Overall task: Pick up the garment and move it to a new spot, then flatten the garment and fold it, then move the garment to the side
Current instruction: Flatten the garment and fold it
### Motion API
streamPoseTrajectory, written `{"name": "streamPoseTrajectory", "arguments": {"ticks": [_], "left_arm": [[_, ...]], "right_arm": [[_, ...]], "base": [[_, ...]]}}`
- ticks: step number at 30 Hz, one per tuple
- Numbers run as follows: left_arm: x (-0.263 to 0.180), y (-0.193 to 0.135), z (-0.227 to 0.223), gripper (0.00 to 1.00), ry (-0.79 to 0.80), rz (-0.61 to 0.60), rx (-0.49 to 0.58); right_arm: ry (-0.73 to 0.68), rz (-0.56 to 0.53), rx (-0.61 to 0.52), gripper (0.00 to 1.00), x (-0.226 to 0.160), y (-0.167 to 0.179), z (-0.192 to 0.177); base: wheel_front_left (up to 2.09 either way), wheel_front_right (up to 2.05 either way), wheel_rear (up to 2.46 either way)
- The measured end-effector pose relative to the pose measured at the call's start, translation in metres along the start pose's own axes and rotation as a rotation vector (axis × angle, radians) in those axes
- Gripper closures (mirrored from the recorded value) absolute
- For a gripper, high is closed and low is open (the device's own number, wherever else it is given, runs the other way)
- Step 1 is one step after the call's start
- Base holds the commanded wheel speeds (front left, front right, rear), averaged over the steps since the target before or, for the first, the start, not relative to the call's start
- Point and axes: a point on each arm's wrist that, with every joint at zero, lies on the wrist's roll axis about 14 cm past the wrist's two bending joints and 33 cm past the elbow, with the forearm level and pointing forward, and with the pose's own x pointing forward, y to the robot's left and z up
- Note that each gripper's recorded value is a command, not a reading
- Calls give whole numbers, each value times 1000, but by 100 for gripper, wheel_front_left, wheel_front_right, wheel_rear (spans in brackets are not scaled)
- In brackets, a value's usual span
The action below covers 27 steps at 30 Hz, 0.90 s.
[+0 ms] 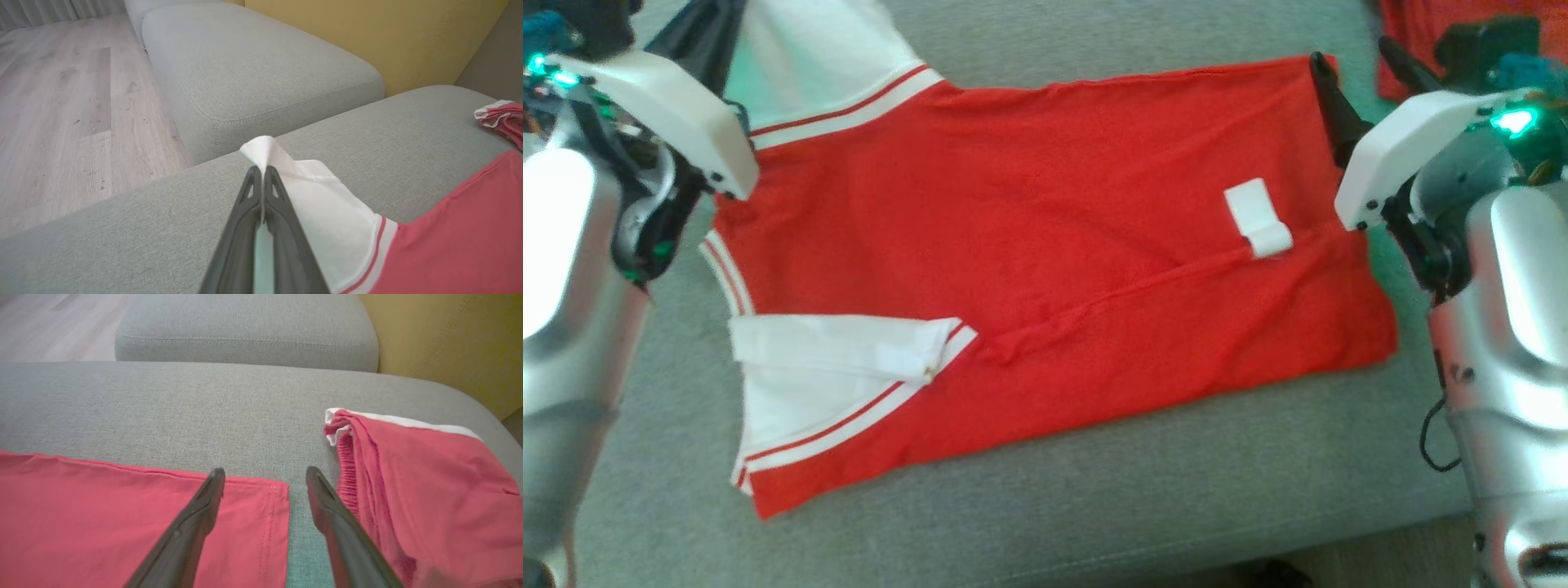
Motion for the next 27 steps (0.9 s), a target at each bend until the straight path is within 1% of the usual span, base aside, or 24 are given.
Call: {"name": "streamPoseTrajectory", "arguments": {"ticks": [6,12,13,15,18,23,24,25,26,27], "left_arm": [[-15,3,3,100,-38,14,-12],[-14,-2,-7,100,-35,7,-35],[-14,-2,-8,100,-36,6,-37],[-12,-3,-9,100,-35,3,-43],[-9,-3,-10,100,-34,0,-48],[-6,-3,-11,100,-32,-2,-45],[-7,-2,-11,100,-34,-2,-52],[-7,-2,-11,100,-33,-1,-52],[-8,-2,-11,100,-34,0,-50],[-8,-2,-10,100,-35,1,-49]], "right_arm": [[104,6,44,0,25,3,-13],[168,-4,56,0,40,3,-27],[174,-6,53,5,41,3,-29],[186,-7,52,21,43,3,-33],[187,-8,57,51,46,4,-35],[198,-9,83,67,51,5,-35],[198,-11,92,85,51,5,-36],[192,-12,93,85,51,4,-35],[186,-12,95,100,51,5,-34],[176,-11,96,100,51,6,-33]], "base": [[0,0,0],[0,0,0],[0,0,0],[0,0,0],[0,0,0],[0,0,0],[0,0,0],[0,0,0],[0,0,0],[0,0,0]]}}
